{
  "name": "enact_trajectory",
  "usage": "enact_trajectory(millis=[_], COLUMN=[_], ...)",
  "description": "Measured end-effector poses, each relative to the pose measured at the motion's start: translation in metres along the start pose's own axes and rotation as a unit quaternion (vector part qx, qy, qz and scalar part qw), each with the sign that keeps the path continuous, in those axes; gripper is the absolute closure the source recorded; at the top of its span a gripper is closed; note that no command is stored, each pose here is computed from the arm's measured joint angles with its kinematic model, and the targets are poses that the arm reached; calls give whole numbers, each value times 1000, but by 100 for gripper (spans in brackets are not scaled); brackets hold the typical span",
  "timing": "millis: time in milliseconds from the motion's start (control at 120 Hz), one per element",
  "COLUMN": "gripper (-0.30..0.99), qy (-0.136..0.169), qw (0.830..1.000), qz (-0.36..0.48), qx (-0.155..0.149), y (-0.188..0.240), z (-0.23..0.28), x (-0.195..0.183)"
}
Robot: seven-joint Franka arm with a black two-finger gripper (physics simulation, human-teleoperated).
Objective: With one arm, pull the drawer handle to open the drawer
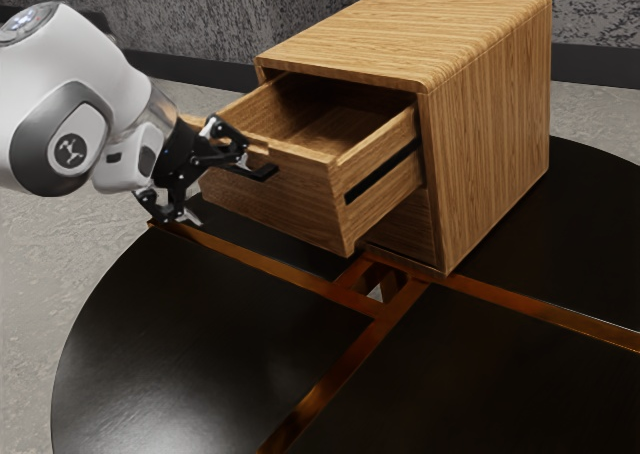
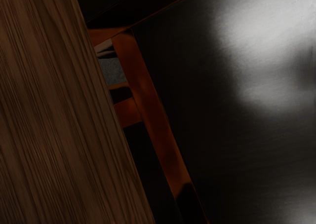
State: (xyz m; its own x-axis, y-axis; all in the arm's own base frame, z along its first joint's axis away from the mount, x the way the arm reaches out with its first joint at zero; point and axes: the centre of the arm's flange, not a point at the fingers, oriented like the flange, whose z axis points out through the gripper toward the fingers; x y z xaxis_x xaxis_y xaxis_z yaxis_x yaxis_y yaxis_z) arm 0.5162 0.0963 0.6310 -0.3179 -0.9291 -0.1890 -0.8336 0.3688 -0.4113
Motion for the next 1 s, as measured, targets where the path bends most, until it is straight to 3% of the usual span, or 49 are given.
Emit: enact_trajectory(millis=[175, 367, 592, 692, 800, 1000], gripper=[2, 4, 1, 1, 0, 0], qy=[-7, -3, -9, -10, -1, 8], qw=[1000, 999, 1000, 1000, 998, 977], qz=[14, 25, 21, -2, -53, -165], qx=[-4, -30, 5, 2, -34, -133], y=[-1, -5, 0, 3, 17, 35], z=[-11, -42, -149, -198, -224, -210], x=[5, 7, 2, -1, -4, 2])
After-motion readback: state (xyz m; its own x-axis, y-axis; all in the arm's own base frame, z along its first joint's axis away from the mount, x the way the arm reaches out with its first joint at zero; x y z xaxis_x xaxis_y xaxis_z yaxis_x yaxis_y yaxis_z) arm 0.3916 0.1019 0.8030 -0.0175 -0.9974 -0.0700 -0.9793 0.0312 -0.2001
